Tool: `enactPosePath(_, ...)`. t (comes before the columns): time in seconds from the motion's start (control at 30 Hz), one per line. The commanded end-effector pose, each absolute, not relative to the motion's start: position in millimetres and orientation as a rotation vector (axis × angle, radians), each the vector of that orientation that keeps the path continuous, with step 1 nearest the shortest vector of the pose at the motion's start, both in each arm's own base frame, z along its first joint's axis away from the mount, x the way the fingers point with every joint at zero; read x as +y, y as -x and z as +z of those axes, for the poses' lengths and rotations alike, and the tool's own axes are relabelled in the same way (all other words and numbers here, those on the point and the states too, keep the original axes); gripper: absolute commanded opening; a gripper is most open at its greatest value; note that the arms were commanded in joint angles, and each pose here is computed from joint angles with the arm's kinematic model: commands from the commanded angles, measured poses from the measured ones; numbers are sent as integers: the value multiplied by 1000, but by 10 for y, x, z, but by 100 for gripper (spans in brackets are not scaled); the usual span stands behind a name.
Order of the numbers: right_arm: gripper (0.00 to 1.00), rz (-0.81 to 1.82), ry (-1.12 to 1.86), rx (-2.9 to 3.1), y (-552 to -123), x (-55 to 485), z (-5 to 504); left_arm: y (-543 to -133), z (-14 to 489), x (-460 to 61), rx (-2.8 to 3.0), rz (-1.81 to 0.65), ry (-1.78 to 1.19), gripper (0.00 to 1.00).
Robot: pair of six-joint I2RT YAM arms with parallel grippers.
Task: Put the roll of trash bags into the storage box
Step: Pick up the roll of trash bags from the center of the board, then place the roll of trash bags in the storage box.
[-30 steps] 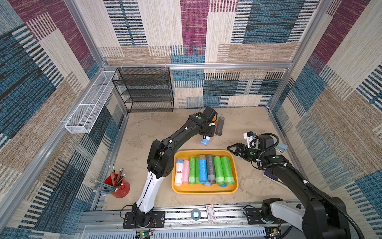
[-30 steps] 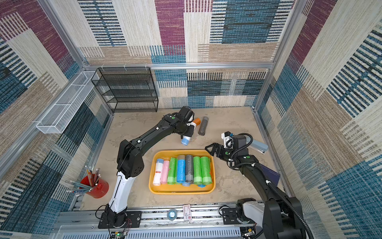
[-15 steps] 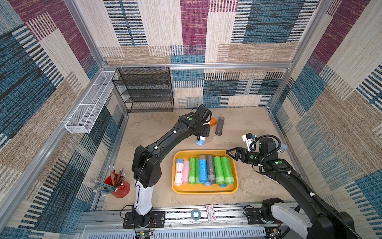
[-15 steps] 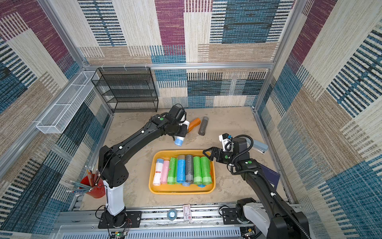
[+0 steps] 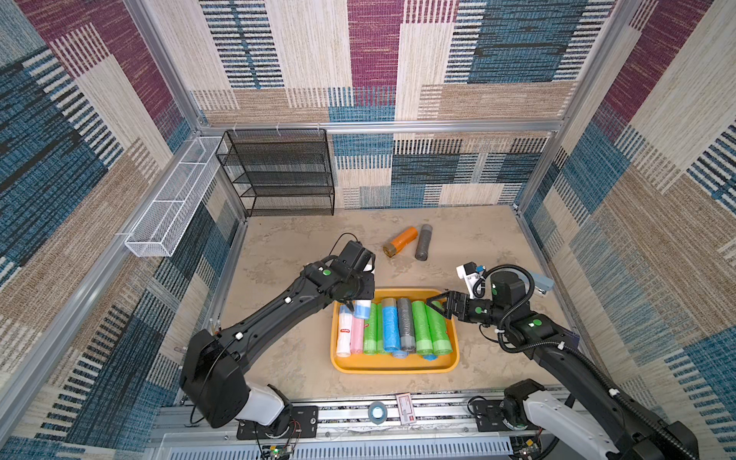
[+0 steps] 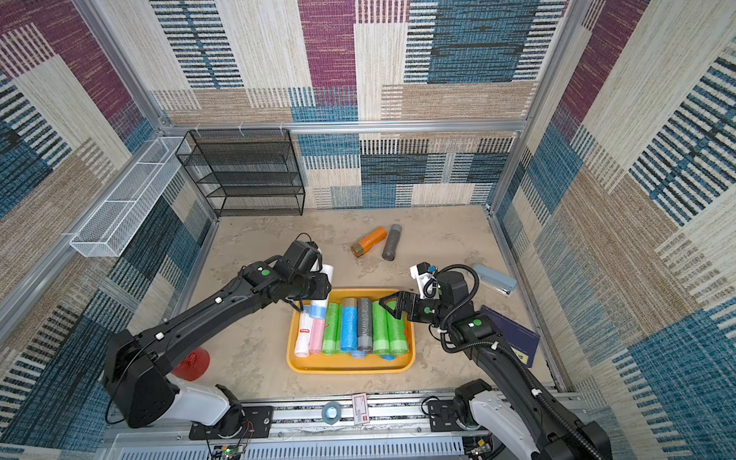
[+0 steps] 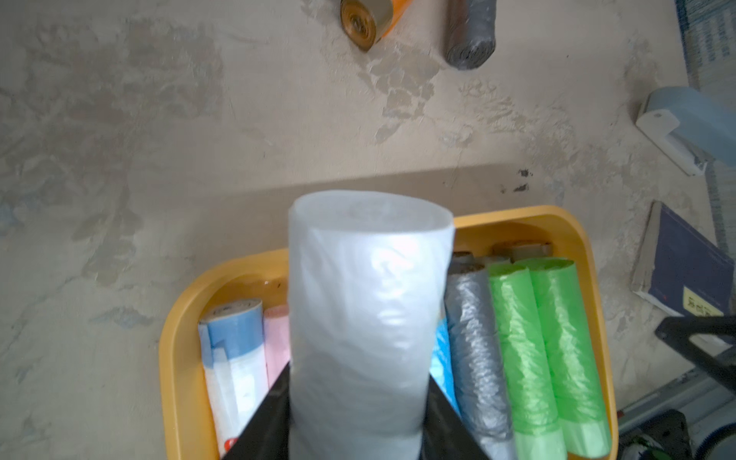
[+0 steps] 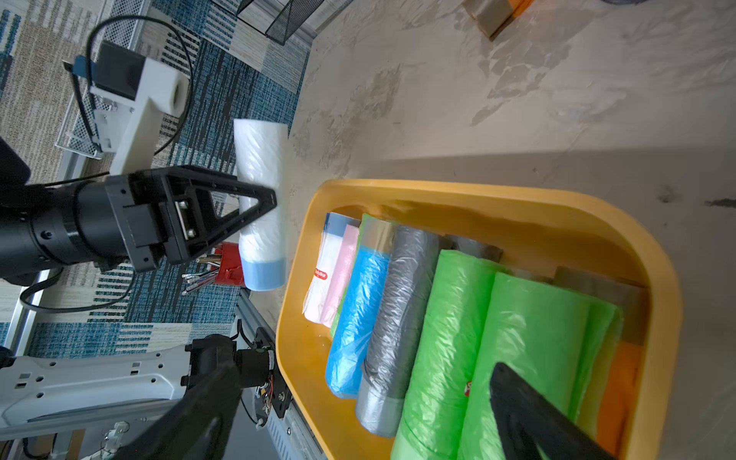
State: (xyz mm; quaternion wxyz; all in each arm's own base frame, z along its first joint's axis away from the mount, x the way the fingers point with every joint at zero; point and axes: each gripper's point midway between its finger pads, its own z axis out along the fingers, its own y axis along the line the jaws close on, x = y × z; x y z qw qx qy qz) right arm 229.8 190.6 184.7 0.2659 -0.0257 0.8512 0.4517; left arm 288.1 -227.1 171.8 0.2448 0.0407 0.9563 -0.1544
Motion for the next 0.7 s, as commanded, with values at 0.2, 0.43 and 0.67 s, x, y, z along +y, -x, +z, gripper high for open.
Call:
enactPosePath(0.2, 99, 1263, 74, 2295, -2207, 2113, 1859, -2553, 1371, -2246, 2674, -620, 114, 45)
enactPosePath(0.43, 99, 1303, 100, 2306, -2072, 2268, 1834, -2432, 1169, -2406, 2714, -695, 125, 44)
enactPosePath(0.67, 99, 1344, 111, 2310, -1979, 2375, 1805, -2389, 1099, -2517, 2741, -695, 100, 44)
